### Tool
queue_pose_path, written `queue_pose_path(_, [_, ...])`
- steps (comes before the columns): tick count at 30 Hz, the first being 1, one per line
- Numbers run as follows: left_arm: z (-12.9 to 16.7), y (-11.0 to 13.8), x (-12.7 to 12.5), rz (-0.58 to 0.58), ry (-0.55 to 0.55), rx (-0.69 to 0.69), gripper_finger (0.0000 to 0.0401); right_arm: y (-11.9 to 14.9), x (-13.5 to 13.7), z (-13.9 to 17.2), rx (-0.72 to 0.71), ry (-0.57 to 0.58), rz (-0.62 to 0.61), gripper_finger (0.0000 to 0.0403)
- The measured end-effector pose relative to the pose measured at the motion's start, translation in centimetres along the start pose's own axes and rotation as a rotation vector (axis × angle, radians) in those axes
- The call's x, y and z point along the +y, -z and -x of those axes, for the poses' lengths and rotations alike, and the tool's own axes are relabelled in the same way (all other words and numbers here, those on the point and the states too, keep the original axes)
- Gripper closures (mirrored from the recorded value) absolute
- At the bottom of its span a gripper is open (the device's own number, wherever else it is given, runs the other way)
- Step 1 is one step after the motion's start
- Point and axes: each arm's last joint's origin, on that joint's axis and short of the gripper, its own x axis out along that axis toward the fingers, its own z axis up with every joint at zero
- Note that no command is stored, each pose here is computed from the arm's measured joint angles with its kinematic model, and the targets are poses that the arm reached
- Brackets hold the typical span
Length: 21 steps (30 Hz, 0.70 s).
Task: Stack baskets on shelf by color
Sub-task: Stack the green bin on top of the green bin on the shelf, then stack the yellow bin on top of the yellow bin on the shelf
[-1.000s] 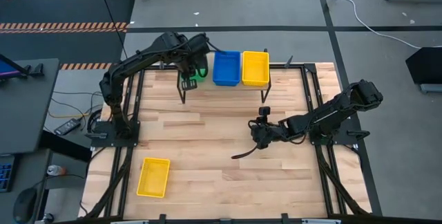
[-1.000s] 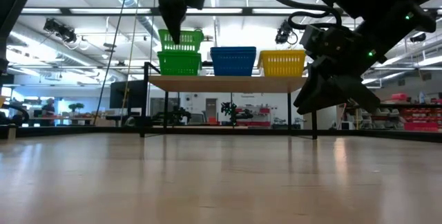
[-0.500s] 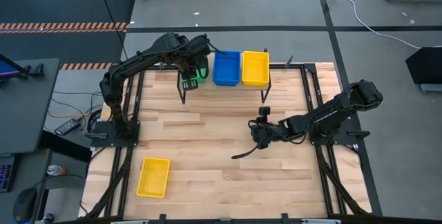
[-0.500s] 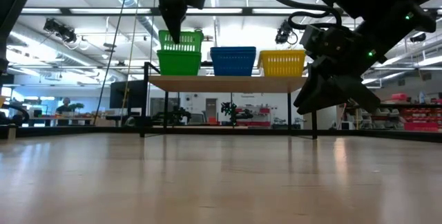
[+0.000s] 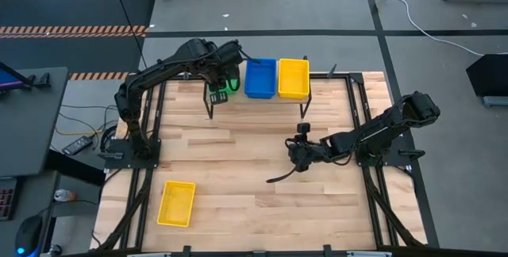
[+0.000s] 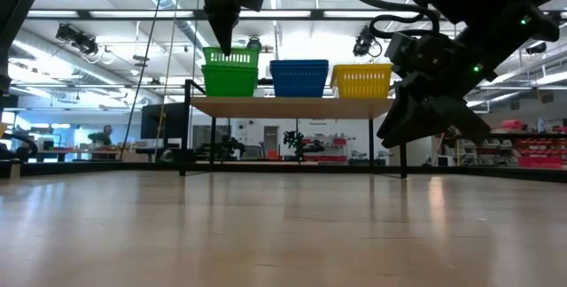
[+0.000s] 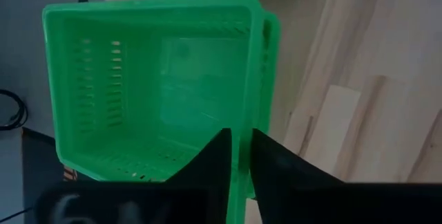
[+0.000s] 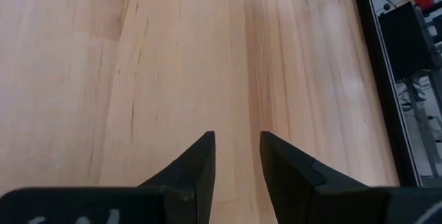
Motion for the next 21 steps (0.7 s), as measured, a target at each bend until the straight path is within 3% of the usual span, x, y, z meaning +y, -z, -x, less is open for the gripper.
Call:
queue_pose_path(5, [0.2,-0.1,-0.8,-0.002,0.023,0.005,0.0349,0.0,0.0,0.0,0.0,0.0,0.0,0.0282])
queue_pose_path(14, [1.2,0.0,-3.7,-0.028,-0.024,0.058,0.0299,0.0,0.0,0.0,0.001,-0.002,-0.001,0.0282])
queue_pose_path(21, [3.6,0.0,-8.5,-0.017,0.116,-0.02,0.0272,0.3,0.0,0.0,0.026,-0.006,-0.013,0.0282])
